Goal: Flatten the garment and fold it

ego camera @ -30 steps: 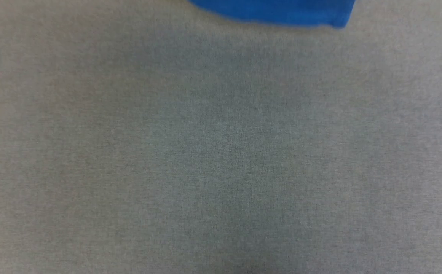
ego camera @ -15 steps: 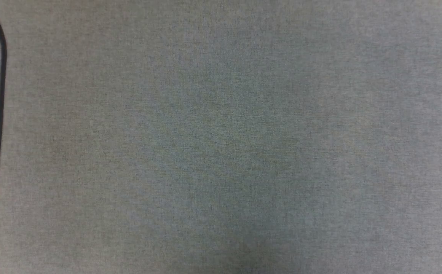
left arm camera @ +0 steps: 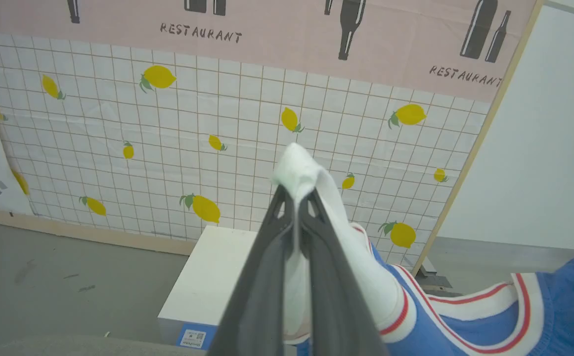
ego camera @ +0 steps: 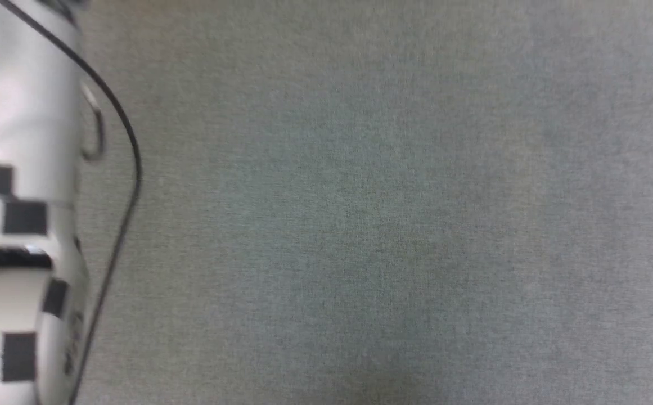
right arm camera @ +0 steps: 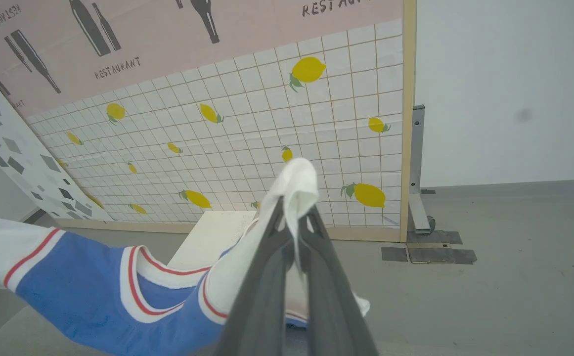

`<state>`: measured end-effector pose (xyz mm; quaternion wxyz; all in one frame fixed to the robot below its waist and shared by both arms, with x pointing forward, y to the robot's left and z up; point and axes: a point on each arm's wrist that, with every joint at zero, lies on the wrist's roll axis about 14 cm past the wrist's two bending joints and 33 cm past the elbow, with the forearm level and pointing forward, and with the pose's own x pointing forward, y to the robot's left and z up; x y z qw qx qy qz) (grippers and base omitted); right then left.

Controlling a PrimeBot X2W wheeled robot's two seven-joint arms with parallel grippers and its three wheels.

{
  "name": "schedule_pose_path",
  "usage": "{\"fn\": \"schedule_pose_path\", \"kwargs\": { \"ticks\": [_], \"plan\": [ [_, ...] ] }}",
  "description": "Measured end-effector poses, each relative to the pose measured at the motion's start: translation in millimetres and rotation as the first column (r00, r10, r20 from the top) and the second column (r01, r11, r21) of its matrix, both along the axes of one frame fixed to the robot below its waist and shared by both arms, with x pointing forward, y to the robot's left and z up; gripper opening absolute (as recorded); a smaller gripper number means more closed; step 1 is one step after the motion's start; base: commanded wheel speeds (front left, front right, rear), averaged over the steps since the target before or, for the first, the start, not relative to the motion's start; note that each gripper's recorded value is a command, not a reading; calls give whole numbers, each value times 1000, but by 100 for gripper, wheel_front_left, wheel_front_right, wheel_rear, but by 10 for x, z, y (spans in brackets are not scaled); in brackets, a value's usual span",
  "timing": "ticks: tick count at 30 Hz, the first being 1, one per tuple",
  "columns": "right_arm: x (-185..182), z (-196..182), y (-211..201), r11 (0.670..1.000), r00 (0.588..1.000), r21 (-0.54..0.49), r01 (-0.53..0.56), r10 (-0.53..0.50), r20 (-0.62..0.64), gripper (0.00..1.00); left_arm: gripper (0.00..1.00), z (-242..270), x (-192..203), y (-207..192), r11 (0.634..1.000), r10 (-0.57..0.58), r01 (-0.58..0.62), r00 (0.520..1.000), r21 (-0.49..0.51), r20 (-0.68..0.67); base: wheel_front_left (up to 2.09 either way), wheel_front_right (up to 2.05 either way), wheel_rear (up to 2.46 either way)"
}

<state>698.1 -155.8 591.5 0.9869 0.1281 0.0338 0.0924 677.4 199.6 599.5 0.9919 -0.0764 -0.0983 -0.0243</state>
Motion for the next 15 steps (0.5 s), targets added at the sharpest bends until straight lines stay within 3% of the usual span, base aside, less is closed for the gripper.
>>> {"fn": "schedule_pose_path", "kwargs": {
  "ticks": [7, 15],
  "plan": [
    [-566, -419, 79, 997, 994, 51, -57, 62, -88, 0, 0, -539, -545, 26, 998, -20, 12, 993, -66, -120, 0, 0, 0],
    [-1474, -876, 68, 989, 970, 111, -94, 116, -212, 0, 0, -1100, -1424, -43, 984, -42, -2, 970, -180, -239, 0, 0, 0]
  ]
}}
